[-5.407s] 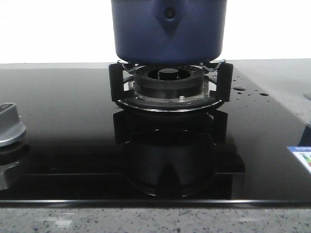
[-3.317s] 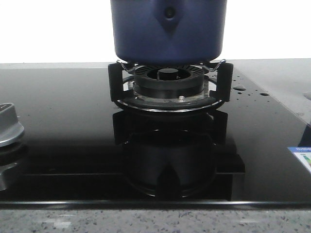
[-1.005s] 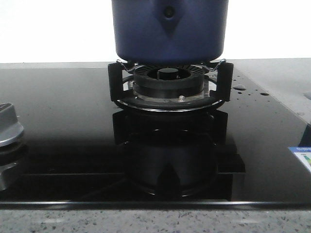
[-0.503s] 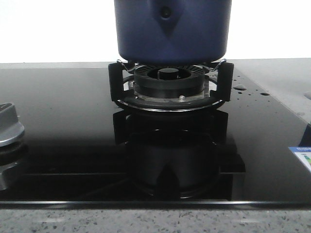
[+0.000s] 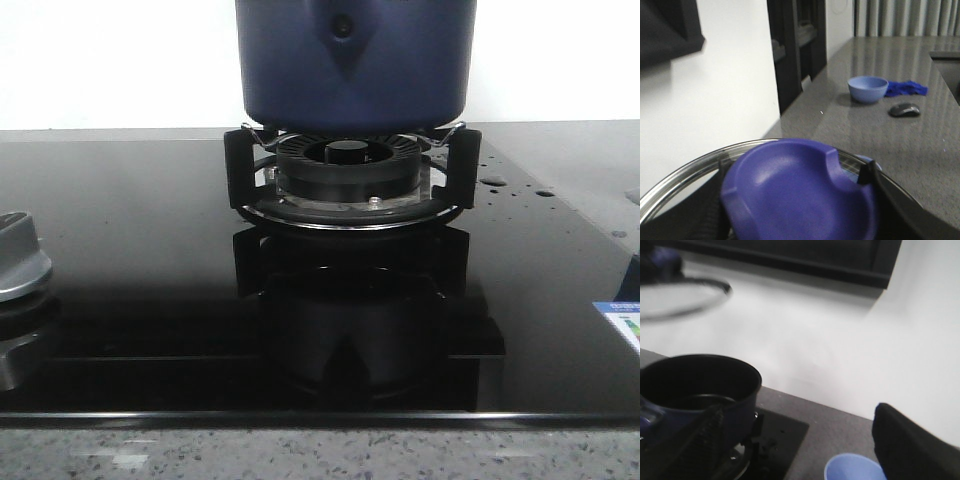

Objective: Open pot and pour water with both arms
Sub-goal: 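Lift the glass lid up off the blue saucepan with the left gripper, then grasp the light blue ribbed cup with the right gripper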

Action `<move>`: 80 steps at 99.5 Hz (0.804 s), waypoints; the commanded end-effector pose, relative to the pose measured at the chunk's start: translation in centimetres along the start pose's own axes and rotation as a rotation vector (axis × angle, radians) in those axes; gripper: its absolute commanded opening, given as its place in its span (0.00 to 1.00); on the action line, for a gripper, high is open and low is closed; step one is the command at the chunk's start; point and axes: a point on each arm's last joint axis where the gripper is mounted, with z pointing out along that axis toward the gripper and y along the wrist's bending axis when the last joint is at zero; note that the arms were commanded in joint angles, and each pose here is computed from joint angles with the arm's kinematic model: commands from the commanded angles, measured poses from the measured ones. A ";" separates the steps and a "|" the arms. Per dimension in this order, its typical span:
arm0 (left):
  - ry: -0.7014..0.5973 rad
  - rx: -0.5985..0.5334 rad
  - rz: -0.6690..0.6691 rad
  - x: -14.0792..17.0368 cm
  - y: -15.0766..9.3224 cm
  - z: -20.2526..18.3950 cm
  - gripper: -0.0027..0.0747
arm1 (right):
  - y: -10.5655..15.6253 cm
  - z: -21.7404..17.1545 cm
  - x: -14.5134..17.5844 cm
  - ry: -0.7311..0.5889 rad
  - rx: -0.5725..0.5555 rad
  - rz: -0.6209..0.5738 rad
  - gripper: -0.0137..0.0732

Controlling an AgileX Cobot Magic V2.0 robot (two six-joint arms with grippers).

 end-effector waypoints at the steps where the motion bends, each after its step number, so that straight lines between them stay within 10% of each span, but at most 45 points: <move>1: -0.139 0.006 0.032 -4.9 -2.3 -2.6 0.35 | -0.7 0.7 0.7 -0.025 0.076 -0.010 0.78; 80: -0.149 -0.010 0.149 -7.6 -5.1 -5.0 0.35 | -1.9 5.8 11.7 0.271 0.281 0.172 0.78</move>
